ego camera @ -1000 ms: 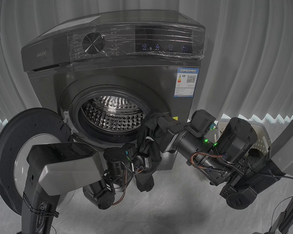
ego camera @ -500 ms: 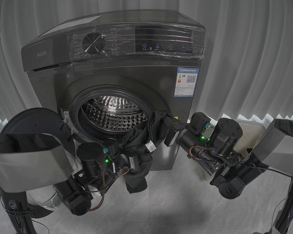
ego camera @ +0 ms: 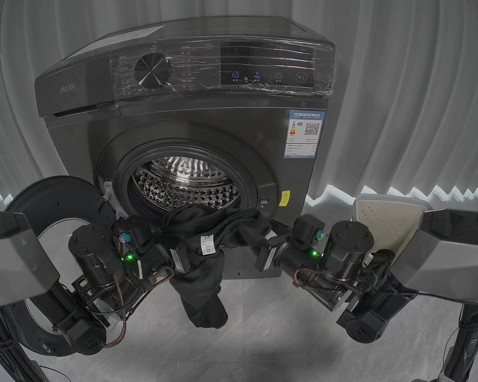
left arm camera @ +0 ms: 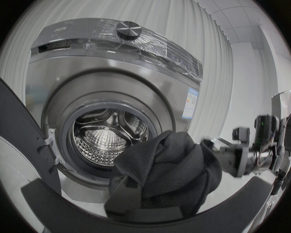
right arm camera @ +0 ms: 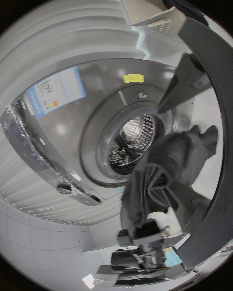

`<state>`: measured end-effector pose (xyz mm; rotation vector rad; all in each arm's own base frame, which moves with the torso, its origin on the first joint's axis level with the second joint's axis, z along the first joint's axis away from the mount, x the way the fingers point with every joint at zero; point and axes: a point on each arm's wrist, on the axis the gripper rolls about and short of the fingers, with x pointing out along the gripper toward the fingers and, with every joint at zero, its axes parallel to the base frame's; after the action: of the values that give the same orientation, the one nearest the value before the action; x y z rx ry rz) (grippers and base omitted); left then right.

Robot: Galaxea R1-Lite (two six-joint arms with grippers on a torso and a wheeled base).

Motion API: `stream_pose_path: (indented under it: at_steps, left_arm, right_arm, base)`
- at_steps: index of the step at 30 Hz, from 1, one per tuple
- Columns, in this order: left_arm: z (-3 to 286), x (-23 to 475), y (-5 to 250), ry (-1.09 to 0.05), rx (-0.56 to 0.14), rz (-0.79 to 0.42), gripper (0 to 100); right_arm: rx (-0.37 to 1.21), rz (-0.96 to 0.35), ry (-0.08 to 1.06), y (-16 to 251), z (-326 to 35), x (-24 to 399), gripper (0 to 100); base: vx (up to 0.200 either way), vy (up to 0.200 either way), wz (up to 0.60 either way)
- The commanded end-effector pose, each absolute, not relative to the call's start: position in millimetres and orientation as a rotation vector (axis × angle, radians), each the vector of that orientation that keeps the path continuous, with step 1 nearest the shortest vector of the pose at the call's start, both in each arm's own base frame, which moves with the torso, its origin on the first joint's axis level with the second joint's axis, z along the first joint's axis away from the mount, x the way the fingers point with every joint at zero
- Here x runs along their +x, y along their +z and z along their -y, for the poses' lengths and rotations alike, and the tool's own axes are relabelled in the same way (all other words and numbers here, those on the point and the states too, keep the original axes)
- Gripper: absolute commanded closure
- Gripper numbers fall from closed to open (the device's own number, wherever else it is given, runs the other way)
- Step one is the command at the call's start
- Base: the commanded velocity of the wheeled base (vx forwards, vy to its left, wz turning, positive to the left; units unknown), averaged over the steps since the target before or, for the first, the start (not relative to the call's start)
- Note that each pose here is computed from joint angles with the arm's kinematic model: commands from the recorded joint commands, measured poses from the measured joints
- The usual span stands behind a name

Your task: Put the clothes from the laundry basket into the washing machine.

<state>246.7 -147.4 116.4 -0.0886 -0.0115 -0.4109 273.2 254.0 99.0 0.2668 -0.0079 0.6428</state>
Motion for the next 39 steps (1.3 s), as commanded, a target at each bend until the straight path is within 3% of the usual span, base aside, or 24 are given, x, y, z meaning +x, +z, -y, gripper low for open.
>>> stream_pose_path:
  at_steps: [1, 7, 26, 35, 39]
  left_arm:
    - [136.7, 243.7, 137.6, -0.379, -0.115, 0.084, 100]
    - [125.5, 245.0, 138.5, -0.297, -0.114, 0.085, 100]
    - [109.2, 248.0, 129.9, -0.199, -0.055, 0.062, 100]
    - [107.6, 252.5, 122.4, -0.19, -0.026, 0.038, 100]
    - [107.3, 251.8, 121.5, -0.19, -0.018, 0.034, 100]
  right_arm:
    - [0.194, -0.139, 0.646, 66.4, -243.8, 250.0, 0]
    - [0.128, -0.279, 0.623, 40.8, -219.9, 231.8, 0]
    - [0.208, -0.239, 0.537, 73.2, -165.0, 210.1, 0]
    - [0.209, -0.237, 0.528, 73.9, -162.0, 210.8, 0]
    - [0.208, -0.24, 0.528, 73.1, -162.1, 211.0, 0]
  base:
    - [0.0, 0.0, 0.0]
    - [0.0, 0.0, 0.0]
    - [0.0, 0.0, 0.0]
    - [0.0, 0.2, 0.0]
    - [0.0, 0.0, 0.0]
